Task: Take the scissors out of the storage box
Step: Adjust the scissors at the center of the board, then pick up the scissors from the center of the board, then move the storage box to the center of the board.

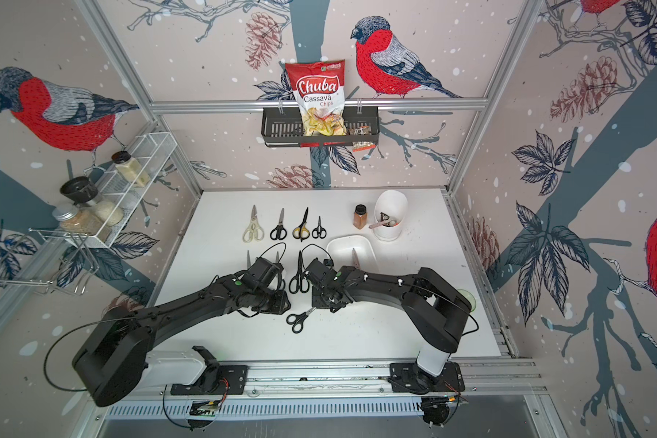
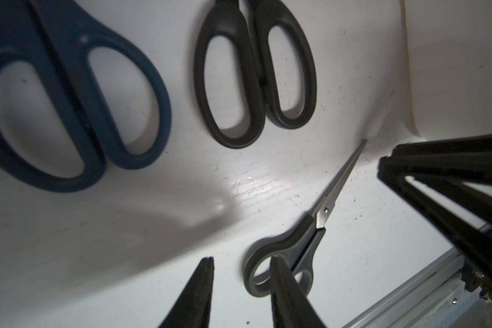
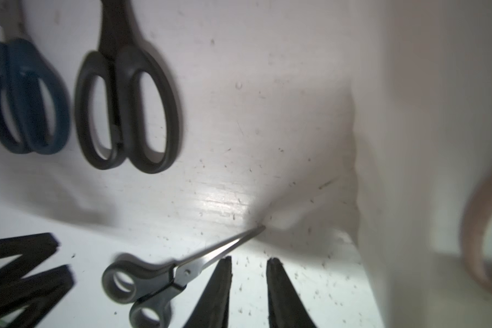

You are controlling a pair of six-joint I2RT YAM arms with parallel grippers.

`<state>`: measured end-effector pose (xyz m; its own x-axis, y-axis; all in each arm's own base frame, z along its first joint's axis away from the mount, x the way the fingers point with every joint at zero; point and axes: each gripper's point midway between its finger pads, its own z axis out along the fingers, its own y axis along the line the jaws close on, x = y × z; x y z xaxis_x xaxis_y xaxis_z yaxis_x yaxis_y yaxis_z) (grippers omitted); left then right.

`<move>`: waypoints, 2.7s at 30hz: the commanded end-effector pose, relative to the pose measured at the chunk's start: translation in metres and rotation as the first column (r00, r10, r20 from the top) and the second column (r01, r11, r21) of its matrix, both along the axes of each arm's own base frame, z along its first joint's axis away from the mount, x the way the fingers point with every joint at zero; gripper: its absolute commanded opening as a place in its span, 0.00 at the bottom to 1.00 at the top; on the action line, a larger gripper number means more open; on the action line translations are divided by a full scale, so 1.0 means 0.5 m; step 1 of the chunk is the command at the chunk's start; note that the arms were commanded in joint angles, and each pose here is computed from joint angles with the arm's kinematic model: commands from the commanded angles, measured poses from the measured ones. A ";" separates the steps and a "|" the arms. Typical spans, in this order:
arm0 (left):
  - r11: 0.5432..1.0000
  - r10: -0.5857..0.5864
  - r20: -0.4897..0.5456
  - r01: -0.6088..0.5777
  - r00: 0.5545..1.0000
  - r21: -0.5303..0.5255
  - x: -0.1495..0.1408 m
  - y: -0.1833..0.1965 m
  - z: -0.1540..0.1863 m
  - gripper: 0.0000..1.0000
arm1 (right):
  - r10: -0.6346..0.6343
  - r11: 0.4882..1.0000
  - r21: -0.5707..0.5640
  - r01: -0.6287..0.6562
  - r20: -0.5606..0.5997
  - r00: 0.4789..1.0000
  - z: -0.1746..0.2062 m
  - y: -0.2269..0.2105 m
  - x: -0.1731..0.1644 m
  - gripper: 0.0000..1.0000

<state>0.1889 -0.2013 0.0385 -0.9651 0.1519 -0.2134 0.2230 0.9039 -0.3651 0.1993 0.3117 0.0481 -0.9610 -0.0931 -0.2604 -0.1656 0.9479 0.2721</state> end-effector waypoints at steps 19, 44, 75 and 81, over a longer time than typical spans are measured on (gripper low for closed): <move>0.968 -0.124 -0.038 0.130 0.992 0.217 -0.046 0.005 -0.058 0.25 | -0.140 0.977 0.180 0.110 0.164 0.976 0.220 -0.124 0.087 0.30; 0.991 -0.042 -0.071 0.050 0.997 0.121 -0.057 -0.075 -0.022 0.00 | -0.197 0.965 0.214 0.150 0.218 0.956 0.254 -0.150 0.128 0.30; 0.945 0.307 0.033 -0.309 0.951 0.104 0.064 -0.005 0.083 0.00 | -0.040 0.998 0.051 0.031 0.193 0.980 0.126 -0.058 0.184 0.36; 0.936 0.345 0.048 -0.348 0.937 0.053 0.082 -0.020 0.093 0.00 | -0.045 0.999 -0.011 0.048 0.168 0.985 0.074 -0.053 0.202 0.37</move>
